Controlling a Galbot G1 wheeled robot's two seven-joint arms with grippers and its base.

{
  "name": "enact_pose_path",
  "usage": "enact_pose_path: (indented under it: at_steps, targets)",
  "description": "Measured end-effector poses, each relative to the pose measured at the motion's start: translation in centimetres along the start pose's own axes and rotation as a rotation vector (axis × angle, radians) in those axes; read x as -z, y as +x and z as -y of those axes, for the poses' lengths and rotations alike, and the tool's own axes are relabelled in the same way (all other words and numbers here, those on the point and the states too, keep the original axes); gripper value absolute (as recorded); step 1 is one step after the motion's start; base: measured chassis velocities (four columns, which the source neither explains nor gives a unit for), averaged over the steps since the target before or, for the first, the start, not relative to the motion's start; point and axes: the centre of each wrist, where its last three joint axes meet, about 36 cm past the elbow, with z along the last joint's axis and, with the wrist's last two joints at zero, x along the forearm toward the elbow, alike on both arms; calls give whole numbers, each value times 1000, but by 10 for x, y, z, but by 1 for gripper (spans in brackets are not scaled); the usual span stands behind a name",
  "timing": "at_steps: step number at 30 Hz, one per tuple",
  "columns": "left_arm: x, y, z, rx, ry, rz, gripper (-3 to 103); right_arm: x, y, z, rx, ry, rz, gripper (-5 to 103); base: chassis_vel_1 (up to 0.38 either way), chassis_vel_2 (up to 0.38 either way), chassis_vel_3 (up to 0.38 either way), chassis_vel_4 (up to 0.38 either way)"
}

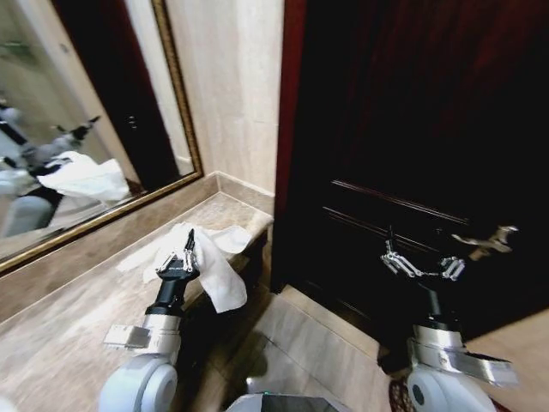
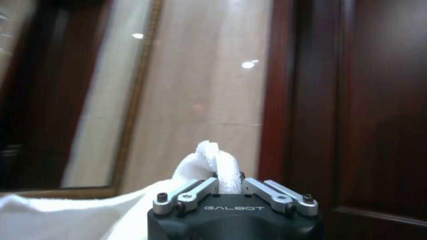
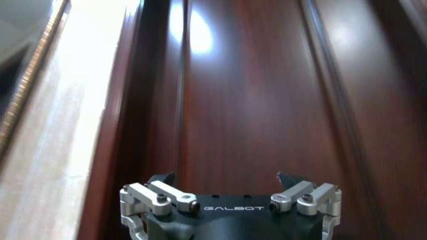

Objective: Discard the used towel into the hamper.

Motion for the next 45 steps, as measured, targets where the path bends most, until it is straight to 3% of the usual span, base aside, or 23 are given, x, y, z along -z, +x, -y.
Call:
enact_pose_path:
  at_steps: [5, 24, 45]
  targets:
    - [5, -6, -9, -27, 12, 13, 0, -1, 1, 0, 5, 3, -2, 100, -128, -134, -121, -127]
    - [5, -16, -1, -74, 50, 43, 0, -10, 0, -1, -1, 18, -11, 100, -124, -123, -113, -124]
    - [-9, -28, -4, -74, 100, 37, 0, -11, 2, -2, -5, 26, -13, 100, -124, -127, -124, -126]
